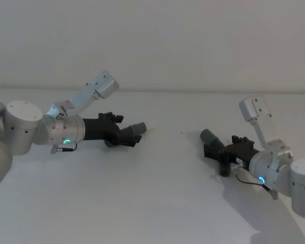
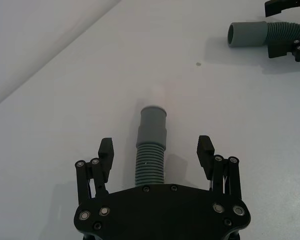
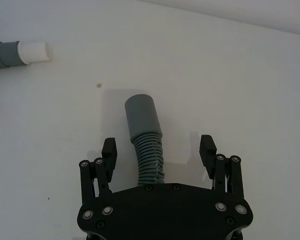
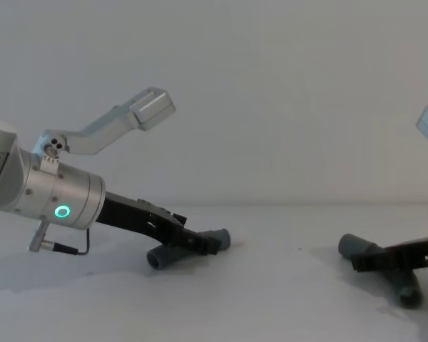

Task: Use both hands to pick up one end of the pipe from the table, align the ends, and insert them.

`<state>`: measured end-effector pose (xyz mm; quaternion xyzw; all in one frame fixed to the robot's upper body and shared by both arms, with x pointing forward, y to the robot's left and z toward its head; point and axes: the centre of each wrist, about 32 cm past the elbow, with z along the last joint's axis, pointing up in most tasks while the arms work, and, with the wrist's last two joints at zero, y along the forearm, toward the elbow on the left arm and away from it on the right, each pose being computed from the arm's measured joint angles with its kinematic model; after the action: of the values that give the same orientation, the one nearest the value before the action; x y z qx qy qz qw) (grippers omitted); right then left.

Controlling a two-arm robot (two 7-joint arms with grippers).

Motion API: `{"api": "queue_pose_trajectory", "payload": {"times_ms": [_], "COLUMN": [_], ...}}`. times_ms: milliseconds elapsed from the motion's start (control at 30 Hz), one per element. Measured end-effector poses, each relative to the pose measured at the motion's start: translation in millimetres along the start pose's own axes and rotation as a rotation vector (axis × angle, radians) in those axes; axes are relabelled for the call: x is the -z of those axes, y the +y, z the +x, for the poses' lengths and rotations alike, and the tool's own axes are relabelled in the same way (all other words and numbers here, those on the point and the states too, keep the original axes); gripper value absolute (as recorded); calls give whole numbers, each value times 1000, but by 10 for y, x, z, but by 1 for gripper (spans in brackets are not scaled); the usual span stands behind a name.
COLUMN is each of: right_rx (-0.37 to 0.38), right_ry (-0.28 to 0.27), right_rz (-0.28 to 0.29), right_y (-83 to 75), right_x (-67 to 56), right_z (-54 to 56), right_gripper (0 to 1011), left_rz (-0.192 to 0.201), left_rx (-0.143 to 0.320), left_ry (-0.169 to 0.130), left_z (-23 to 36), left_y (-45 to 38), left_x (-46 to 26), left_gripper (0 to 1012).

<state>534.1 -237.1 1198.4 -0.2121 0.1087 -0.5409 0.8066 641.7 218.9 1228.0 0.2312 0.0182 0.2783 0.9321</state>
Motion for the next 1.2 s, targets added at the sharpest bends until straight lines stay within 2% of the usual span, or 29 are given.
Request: {"api": "queue_pose_trajectory", "payload": {"times_ms": [333, 733, 933, 1200], "right_rx": [0, 0, 1, 0], "right_ry": [1, 2, 2, 3], "right_rz": [1, 2, 2, 2], "right_y": [-2, -3, -3, -3], "right_x": [0, 3, 2, 3], "right_z": [1, 0, 2, 2], "right_gripper": [1002, 992, 822, 588], "left_rz": [8, 17, 18, 18], "left_rx": [-17, -40, -45, -49], "left_ry": [21, 25, 25, 26], "left_z": [-32, -59, -66, -71], "left_y": [-6, -21, -27, -30], "left_x": [82, 140, 155, 167], "left_gripper": [1001, 1001, 903, 651]}}
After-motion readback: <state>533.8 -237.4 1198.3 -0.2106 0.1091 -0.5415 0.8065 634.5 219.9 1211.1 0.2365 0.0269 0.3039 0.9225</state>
